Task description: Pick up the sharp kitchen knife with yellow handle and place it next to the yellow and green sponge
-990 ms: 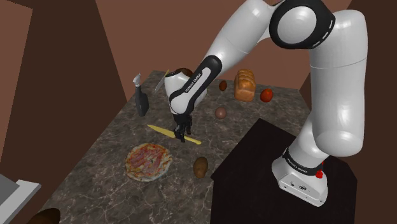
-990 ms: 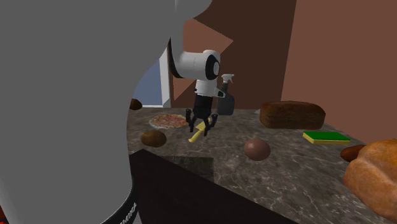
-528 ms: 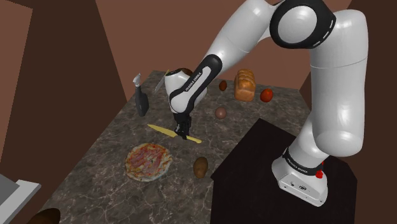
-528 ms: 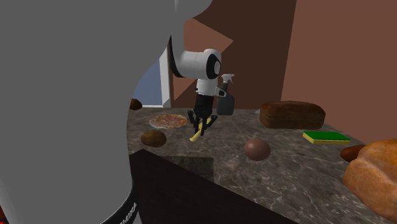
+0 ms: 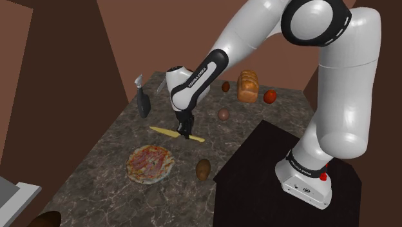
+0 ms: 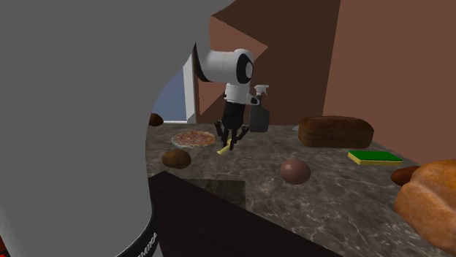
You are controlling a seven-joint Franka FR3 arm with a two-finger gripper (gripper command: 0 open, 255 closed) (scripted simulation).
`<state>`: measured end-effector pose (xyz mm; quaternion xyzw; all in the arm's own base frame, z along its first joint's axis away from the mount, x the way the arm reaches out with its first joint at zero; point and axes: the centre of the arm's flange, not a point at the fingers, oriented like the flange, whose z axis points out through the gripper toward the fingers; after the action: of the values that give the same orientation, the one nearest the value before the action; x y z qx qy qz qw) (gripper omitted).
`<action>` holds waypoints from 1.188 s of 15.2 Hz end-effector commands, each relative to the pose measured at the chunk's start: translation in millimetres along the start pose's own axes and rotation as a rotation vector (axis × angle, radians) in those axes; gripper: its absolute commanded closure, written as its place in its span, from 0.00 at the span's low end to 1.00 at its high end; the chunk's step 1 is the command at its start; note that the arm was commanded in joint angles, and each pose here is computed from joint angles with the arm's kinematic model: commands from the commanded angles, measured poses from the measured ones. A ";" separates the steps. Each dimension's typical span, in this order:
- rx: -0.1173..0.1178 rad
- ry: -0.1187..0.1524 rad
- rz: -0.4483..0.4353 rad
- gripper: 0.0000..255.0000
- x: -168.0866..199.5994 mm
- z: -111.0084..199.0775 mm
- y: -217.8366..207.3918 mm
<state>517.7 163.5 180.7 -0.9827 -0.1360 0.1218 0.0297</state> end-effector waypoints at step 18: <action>0.000 0.000 0.000 1.00 -4.6 -79.6 42.5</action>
<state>538.0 131.1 254.3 -0.9828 -0.1357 0.1219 0.0297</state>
